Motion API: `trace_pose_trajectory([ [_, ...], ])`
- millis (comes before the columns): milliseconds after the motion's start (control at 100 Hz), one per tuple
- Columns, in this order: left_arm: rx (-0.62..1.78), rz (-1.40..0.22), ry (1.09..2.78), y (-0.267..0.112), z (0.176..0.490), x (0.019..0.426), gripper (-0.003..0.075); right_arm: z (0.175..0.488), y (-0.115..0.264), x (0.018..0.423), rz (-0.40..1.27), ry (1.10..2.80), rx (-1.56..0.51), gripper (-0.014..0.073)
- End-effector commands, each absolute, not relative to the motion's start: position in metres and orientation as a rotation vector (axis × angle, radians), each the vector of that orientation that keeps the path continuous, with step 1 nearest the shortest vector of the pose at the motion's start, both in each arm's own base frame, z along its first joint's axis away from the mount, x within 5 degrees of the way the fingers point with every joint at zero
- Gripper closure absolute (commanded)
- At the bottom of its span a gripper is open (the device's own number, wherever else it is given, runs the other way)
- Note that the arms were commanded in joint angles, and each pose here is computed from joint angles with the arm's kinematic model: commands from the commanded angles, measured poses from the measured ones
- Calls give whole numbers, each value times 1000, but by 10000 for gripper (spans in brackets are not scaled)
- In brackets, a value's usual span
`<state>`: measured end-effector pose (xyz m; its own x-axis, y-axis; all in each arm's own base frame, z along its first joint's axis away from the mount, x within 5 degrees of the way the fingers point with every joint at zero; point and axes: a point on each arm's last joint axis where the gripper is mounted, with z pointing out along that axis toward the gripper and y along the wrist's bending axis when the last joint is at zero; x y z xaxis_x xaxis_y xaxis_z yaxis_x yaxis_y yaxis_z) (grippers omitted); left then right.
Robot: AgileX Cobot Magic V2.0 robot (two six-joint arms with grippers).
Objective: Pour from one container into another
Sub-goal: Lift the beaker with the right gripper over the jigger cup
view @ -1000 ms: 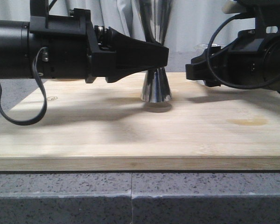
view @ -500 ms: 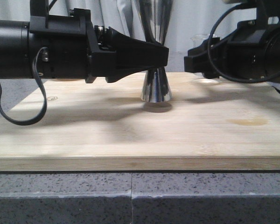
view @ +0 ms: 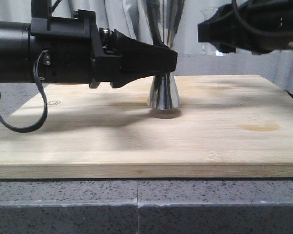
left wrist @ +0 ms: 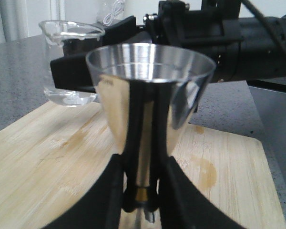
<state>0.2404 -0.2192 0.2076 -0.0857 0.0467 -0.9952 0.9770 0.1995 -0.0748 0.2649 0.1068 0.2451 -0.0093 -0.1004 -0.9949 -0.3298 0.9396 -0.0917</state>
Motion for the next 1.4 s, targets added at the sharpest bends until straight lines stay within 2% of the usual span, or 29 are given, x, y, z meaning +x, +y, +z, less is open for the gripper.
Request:
trace_pose_trajectory([
  [0,996,-1145,1256,-219,238,239,739,284,109,262,197,1451,-355,433],
  [240,997,-1146,1257,-219,238,239,739,326,111,257,190,1415,-423,433],
  [490,998,-1146,1257,-219,238,239,739,351,109,245,145,1422,-516,433],
  [920,1002,-1146,1256,-219,238,238,739,367,101,213,94,1459,-614,433],
  [1390,1013,-1148,1256,-219,237,238,739,363,114,200,107,1489,-728,433],
])
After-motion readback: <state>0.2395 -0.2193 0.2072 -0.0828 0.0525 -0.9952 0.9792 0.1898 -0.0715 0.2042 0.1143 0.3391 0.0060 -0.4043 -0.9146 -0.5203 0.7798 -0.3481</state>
